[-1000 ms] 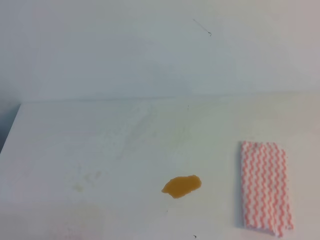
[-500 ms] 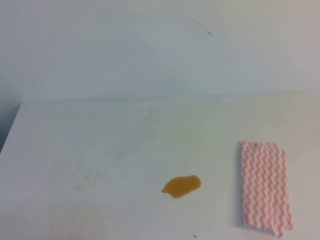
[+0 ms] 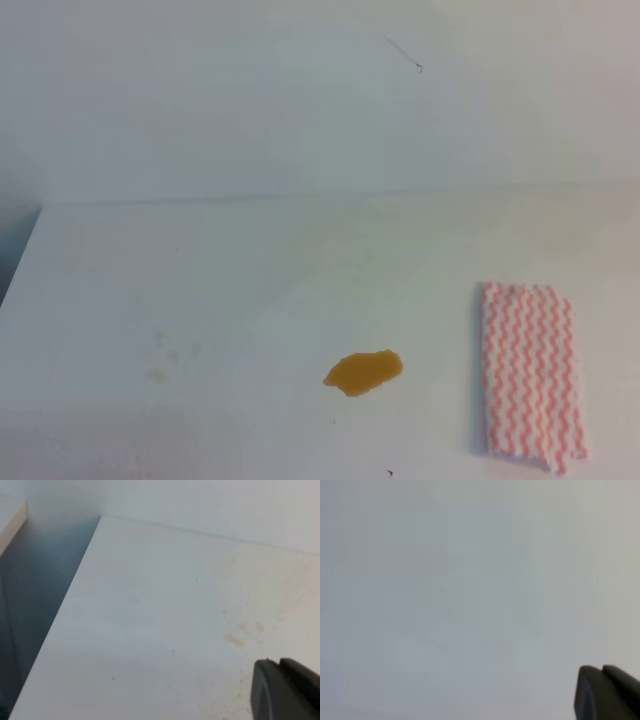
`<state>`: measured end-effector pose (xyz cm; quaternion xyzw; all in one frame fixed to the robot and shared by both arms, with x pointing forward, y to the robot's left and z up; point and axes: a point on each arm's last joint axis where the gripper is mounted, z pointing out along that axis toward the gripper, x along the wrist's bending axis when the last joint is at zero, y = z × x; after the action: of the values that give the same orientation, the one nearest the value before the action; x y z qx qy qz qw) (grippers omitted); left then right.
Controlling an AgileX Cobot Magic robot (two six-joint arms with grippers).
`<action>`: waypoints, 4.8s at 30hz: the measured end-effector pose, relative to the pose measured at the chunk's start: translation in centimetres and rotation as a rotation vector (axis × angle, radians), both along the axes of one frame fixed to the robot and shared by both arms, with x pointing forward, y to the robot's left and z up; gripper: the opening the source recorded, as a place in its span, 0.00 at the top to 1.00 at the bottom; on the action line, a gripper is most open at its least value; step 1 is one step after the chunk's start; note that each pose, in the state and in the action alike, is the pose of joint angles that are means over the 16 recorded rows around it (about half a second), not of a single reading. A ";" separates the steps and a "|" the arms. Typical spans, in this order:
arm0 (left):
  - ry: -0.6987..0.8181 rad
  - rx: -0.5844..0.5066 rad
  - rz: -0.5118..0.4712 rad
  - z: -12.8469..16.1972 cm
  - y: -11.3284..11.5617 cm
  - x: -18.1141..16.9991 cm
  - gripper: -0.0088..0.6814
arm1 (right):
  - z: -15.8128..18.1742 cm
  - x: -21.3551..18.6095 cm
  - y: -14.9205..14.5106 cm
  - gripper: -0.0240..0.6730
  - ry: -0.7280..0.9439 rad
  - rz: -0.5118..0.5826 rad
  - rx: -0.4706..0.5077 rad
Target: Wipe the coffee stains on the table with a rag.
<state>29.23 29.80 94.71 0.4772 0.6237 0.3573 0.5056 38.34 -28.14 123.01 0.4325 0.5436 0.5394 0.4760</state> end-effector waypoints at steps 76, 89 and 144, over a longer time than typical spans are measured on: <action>0.025 0.000 0.001 -0.1 0.0 0.1 0.99 | -31.5 20.8 21.3 0.95 1.262 0.659 -0.182; 0.021 0.000 0.001 0.0 0.0 0.1 0.99 | -31.6 20.1 26.7 0.95 1.153 0.697 -0.155; 0.004 -0.001 0.001 0.7 0.0 0.1 0.99 | -7.0 7.4 9.4 0.91 0.620 0.494 -0.251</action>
<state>29.34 29.80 95.39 0.4773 0.6251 0.3566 0.5043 45.72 -18.69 116.01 0.3695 0.8103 0.4110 0.1950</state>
